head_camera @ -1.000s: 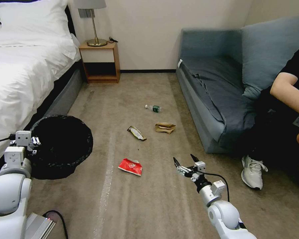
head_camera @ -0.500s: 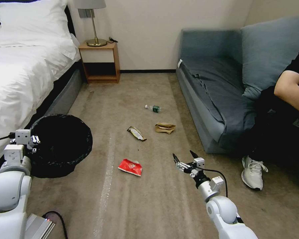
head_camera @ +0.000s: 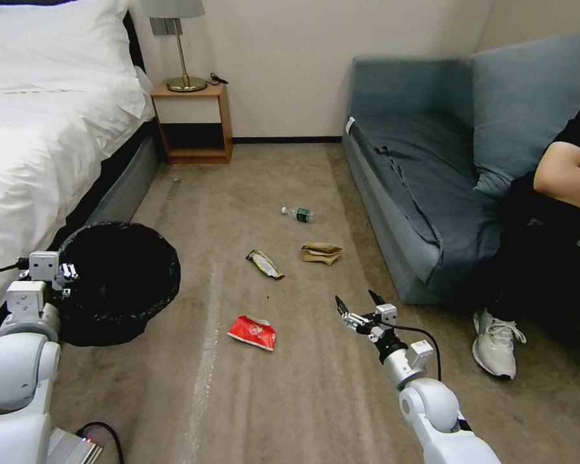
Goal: Pick up the trash bin, then pick up the garbage on the floor and place it into the trash bin.
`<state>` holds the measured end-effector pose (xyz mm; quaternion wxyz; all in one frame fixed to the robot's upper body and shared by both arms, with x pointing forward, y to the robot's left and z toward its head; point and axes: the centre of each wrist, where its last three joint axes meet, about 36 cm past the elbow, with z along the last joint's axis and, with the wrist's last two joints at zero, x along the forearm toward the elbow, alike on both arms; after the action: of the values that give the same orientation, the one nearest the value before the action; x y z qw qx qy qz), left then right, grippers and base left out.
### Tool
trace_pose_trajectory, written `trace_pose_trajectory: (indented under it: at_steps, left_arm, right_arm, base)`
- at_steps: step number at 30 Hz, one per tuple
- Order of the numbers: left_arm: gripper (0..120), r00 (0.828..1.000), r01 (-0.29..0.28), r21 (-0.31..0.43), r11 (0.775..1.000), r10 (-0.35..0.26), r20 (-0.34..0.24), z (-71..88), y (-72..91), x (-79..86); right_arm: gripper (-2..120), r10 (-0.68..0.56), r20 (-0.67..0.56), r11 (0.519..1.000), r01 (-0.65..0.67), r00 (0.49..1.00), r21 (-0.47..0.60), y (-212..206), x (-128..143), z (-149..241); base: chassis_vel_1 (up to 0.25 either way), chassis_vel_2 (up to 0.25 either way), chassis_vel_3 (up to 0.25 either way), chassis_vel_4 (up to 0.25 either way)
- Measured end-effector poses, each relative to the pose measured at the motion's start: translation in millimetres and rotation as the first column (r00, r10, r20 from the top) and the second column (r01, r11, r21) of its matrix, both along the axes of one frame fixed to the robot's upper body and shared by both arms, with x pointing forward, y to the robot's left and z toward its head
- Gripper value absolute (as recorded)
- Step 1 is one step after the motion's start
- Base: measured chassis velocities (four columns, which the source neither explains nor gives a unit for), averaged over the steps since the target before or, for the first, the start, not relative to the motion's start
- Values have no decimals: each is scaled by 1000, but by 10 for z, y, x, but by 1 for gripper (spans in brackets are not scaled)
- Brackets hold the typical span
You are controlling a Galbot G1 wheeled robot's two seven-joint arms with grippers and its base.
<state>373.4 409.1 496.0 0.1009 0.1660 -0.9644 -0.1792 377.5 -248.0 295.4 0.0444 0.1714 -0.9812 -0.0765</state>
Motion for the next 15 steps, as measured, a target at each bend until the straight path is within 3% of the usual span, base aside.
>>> trace_pose_trajectory:
  at_steps: [15]
  left_arm:
    - [5,1000,0,-10,1000,0,6,-30,-27,-12]
  right_arm:
    - [100,5,-5,1000,-5,1000,-5,18,-37,-16]
  base:
    - [-38,40,45,-38]
